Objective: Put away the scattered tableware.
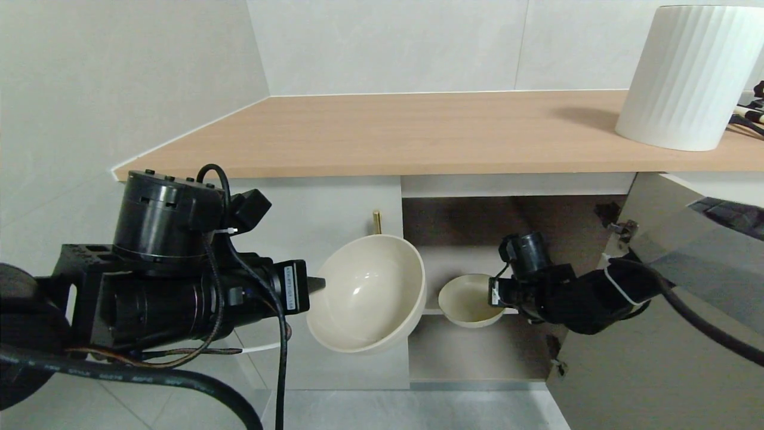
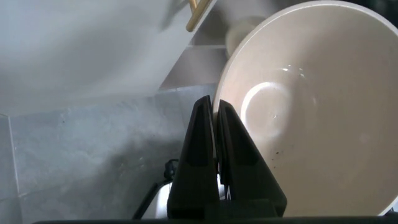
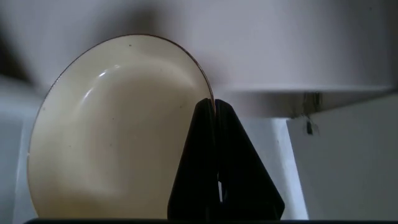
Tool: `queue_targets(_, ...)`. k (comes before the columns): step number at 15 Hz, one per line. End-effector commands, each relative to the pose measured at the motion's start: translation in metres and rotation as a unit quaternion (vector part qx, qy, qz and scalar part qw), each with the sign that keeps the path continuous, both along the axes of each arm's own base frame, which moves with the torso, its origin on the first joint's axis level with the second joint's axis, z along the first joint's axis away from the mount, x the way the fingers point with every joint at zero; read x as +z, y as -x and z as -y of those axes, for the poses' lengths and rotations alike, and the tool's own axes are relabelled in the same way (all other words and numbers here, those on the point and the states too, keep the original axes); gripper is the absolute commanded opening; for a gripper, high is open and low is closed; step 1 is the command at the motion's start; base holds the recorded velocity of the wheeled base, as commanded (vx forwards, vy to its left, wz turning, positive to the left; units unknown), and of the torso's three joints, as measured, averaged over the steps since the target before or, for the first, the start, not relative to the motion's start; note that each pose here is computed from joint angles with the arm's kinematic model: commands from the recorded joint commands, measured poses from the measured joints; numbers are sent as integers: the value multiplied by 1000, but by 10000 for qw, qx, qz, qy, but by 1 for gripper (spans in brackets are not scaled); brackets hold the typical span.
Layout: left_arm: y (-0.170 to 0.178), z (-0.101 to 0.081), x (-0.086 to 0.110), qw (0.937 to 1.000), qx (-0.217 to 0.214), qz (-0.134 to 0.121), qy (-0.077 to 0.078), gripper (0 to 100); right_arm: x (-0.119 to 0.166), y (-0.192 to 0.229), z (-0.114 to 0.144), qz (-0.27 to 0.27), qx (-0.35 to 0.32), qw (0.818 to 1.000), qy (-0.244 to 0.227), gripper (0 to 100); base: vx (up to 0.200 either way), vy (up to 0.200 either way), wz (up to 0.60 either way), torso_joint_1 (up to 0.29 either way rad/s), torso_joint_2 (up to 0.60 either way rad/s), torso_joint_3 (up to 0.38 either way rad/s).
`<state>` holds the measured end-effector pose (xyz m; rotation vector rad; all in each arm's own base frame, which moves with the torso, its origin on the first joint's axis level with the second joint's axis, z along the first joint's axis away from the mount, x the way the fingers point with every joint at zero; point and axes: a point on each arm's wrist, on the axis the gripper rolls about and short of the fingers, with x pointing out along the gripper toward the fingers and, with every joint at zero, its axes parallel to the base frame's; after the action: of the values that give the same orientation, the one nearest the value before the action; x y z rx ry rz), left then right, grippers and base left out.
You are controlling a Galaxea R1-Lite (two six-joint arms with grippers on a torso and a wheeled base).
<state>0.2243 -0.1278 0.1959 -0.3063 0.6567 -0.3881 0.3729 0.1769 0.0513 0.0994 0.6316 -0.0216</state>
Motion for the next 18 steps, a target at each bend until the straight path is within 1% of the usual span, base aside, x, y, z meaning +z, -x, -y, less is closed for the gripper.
queue_targets(1,-2,2,-4,10000,-13,-58,-30,0,-35,-26,-1,-98,-314,9994,124,0,0,0,0,0,0,0)
queue_targets(3,-2,2,-5,10000,-20,-78,-42,0,-44,-41,2,-28,-506,9986,181,0,0,0,0,0,0,0)
queue_targets(7,-2,3,-6,9999,-36,-104,-57,0,-50,-59,12,-67,-706,9973,191,0,0,0,0,0,0,0)
queue_targets(10,-2,4,-8,9999,-51,-131,-72,0,-55,-73,18,99,-1013,9944,300,0,0,0,0,0,0,0)
queue_targets(13,-3,5,-8,9999,-51,-137,-76,0,-49,-79,19,246,-1121,9932,195,0,0,0,0,0,0,0)
queue_targets(18,-3,6,-10,9998,-59,-164,-92,0,-50,-83,19,309,-1207,9920,216,0,0,0,0,0,0,0)
